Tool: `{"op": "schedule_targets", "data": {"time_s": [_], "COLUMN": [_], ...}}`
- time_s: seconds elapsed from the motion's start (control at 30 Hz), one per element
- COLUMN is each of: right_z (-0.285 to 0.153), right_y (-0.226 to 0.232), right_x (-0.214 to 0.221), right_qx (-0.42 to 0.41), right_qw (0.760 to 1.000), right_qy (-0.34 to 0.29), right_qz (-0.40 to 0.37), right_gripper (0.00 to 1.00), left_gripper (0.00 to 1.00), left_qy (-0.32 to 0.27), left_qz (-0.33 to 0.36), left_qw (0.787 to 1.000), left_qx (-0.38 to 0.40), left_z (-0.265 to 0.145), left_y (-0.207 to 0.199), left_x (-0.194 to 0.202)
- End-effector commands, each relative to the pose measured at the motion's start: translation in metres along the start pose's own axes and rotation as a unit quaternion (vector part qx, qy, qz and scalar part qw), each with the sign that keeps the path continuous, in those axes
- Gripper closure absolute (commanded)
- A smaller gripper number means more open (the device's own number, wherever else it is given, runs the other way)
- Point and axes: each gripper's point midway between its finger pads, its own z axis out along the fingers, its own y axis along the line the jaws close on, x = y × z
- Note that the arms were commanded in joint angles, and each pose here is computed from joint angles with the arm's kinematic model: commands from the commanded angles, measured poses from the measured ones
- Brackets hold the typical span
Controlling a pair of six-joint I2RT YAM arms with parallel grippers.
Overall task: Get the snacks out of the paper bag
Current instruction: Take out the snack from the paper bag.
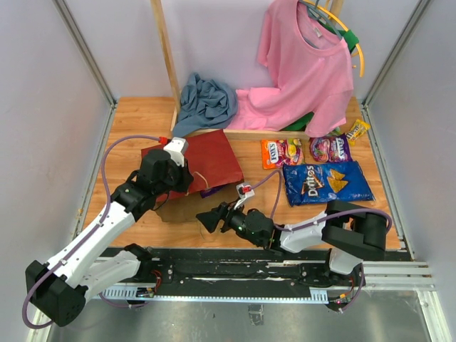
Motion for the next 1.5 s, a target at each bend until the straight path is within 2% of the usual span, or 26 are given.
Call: {"op": "schedule_targets", "data": {"time_s": [0.0,0.37,0.5,0.57,0.73,1.03,1.47], "right_z": [0.003,0.013,0.016,0.018,0.02,0.033,0.031], "right_y": [0.007,-0.001,-0.018,-0.028,-0.047,-0.083,-0.136], "right_x": [-0.007,-0.026,-0.021,-0.018,-0.011,-0.003,-0.015], "right_qx": [0.014,0.065,0.1,0.121,0.186,0.236,0.335], "right_qw": [0.998,0.989,0.979,0.973,0.963,0.947,0.916], "right_qy": [-0.038,-0.111,-0.128,-0.134,-0.13,-0.134,-0.156], "right_qz": [0.042,0.078,0.121,0.145,0.143,0.174,0.16], "right_gripper": [0.23,0.35,0.29,0.29,0.32,0.4,0.42], "left_gripper": [0.83,0.83,0.83,0.83,0.83,0.83,0.83], "left_qy": [-0.026,-0.032,-0.036,-0.039,-0.04,-0.043,-0.037], "left_qz": [-0.004,-0.004,-0.005,-0.005,-0.006,-0.007,-0.006], "left_qw": [1.0,0.999,0.999,0.999,0.999,0.999,0.999], "left_qx": [0.004,-0.003,-0.004,-0.004,-0.002,0.003,0.015], "left_z": [-0.004,-0.005,-0.006,-0.007,-0.008,-0.01,-0.009], "left_y": [-0.001,0.001,0.002,0.002,0.001,0.0,-0.004], "left_x": [-0.014,-0.016,-0.019,-0.02,-0.02,-0.02,-0.018]}}
